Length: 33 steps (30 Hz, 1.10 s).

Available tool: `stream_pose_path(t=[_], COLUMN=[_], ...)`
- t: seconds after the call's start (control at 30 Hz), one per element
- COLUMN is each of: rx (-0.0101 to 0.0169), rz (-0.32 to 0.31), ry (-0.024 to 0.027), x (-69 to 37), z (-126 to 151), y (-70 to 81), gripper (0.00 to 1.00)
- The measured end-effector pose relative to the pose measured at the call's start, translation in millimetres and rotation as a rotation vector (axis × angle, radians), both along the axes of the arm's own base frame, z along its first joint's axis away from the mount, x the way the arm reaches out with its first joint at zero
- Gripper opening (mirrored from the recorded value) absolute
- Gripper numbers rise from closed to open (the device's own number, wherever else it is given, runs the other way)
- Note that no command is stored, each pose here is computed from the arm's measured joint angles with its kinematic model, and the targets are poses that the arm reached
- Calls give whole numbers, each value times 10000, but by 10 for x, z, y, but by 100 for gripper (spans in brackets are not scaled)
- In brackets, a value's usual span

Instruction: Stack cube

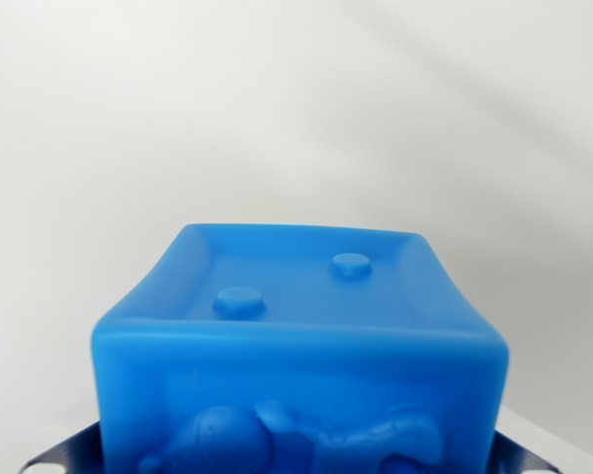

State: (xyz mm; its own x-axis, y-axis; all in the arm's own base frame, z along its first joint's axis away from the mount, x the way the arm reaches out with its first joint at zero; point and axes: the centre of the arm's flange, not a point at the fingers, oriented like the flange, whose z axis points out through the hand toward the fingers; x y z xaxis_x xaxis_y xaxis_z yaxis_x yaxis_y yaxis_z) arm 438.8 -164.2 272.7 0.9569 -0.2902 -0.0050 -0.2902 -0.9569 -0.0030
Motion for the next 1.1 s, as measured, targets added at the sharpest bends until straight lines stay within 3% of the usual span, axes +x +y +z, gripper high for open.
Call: stream_pose_path(t=[0.47,0.97,1.03,1.1], rx=[-5,-18,-31,-36], rz=[-445,-864,-864,-866], ry=[-10,-61,-40,16], x=[-265,-509,-507,-504], z=[65,96,25,-71], y=[-9,-19,-21,-24], gripper=[0,0,0,0])
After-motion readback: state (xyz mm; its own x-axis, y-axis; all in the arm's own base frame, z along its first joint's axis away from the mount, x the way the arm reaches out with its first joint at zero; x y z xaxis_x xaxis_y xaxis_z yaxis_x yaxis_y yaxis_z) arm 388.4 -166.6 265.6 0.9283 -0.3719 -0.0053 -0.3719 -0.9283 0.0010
